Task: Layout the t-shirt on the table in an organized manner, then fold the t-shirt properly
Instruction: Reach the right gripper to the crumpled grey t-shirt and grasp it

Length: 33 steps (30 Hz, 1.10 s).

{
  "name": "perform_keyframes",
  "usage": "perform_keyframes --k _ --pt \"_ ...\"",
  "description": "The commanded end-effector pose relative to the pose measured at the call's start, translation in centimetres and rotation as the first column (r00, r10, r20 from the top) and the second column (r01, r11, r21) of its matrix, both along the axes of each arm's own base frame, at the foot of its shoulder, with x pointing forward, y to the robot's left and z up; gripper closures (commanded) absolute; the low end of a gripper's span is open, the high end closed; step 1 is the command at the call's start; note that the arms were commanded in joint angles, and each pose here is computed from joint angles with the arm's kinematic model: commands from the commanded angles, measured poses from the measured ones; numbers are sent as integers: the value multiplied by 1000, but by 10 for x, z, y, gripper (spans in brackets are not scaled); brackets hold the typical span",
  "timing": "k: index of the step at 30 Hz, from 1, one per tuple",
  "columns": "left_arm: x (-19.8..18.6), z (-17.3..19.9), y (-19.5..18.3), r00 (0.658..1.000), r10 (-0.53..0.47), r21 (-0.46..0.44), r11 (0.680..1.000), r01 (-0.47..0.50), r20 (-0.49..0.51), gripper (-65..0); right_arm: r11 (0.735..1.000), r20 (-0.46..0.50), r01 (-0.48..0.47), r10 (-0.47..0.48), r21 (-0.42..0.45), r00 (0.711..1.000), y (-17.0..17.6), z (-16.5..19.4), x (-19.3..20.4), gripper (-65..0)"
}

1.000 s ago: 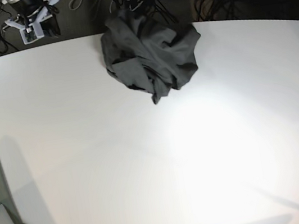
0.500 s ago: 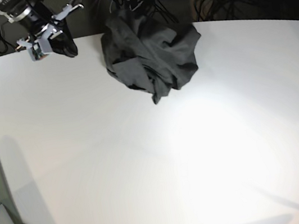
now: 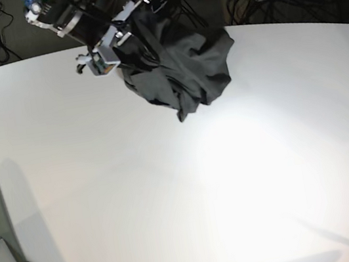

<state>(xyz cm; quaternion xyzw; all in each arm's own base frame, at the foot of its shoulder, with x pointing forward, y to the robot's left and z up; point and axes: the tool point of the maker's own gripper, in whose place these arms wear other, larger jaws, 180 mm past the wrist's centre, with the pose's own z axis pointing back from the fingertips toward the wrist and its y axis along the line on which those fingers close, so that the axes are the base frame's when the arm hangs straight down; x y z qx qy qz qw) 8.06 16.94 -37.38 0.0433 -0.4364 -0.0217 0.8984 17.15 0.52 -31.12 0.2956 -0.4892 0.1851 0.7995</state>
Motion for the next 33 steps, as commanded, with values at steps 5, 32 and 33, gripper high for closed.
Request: perform_keyframes --k 5,32,33 --pt "0 8 0 1000 -3 3 1000 3 23 -5 999 43 -7 5 32 999 3 13 5 -269" --pt "9 10 -3 999 -6 -7 1000 6 49 -279 998 44 35 -33 -50 998 -27 -6 21 -287" --pt "9 10 -3 999 -6 -7 1000 6 49 -279 998 40 35 -33 -51 999 -27 -7 21 -287"
